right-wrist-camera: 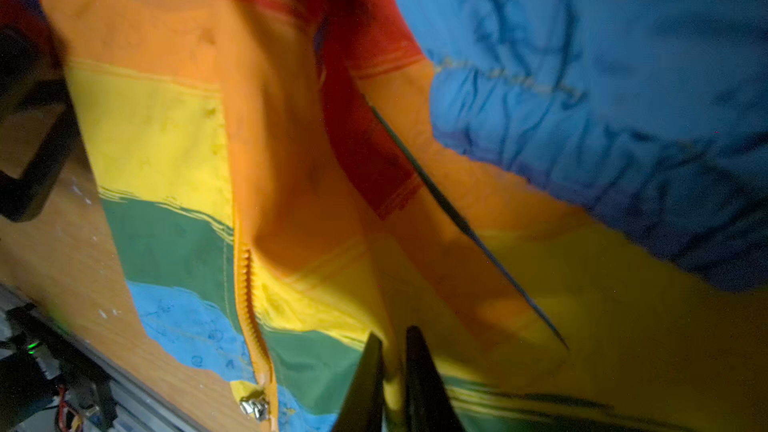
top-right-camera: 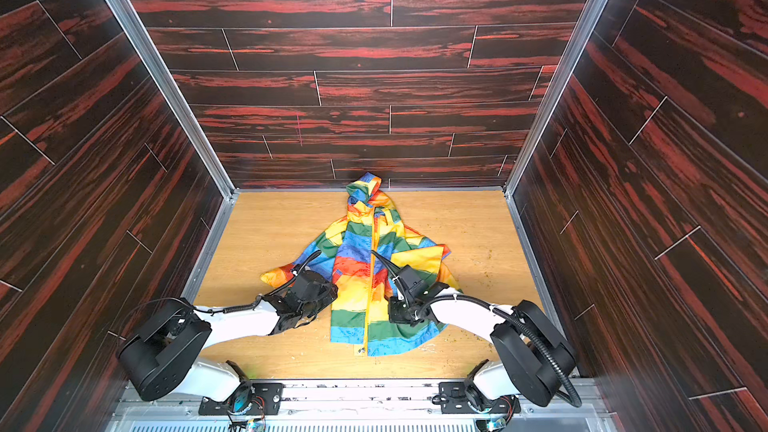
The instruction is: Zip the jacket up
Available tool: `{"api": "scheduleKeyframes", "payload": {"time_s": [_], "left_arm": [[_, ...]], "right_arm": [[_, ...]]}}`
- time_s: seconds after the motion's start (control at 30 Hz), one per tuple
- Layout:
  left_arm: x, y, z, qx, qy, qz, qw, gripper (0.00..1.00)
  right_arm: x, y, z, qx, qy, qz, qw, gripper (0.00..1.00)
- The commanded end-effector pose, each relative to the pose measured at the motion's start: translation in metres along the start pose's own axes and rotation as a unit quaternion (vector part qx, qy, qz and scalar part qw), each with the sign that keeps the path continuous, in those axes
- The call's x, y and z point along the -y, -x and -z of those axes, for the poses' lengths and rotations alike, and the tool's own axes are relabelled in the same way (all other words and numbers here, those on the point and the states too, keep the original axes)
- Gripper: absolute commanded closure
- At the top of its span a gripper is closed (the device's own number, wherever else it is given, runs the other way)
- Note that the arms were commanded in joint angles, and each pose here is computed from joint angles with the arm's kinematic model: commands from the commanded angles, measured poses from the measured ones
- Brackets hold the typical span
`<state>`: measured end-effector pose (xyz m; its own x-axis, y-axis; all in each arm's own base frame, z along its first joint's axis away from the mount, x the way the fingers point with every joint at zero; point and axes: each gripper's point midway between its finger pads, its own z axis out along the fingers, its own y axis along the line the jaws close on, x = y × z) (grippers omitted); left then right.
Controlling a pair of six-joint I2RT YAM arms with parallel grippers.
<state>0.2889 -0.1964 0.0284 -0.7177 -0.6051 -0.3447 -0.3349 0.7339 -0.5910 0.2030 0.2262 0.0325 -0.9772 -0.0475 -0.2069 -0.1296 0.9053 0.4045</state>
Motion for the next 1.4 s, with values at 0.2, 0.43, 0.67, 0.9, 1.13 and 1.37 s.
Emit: {"api": "scheduleKeyframes", "payload": {"time_s": [0.2, 0.43, 0.67, 0.9, 1.13, 1.37], "left_arm": [[-0.048, -0.014, -0.003, -0.020, 0.079, 0.005, 0.997, 0.46], [-0.047, -0.014, -0.004, -0.022, 0.074, 0.008, 0.997, 0.47], [-0.041, -0.012, -0.001, -0.021, 0.059, -0.001, 0.998, 0.47], [-0.017, -0.001, 0.014, -0.015, 0.035, -0.041, 0.998, 0.46], [0.017, 0.011, 0.038, -0.008, -0.011, -0.080, 0.997, 0.40], [0.049, 0.010, 0.050, -0.011, -0.051, -0.119, 0.992, 0.29]], "right_arm": [[0.005, 0.012, 0.030, 0.026, 0.018, -0.009, 0.999, 1.00], [0.015, 0.016, 0.042, 0.037, 0.013, -0.028, 0.999, 1.00], [0.022, 0.011, 0.034, 0.023, 0.008, -0.046, 0.999, 1.00], [0.027, 0.008, 0.020, 0.006, -0.001, -0.061, 0.998, 1.00], [0.033, 0.009, 0.021, 0.006, -0.017, -0.075, 0.997, 0.98], [0.033, 0.011, 0.030, 0.018, -0.021, -0.080, 0.996, 0.59]]}}
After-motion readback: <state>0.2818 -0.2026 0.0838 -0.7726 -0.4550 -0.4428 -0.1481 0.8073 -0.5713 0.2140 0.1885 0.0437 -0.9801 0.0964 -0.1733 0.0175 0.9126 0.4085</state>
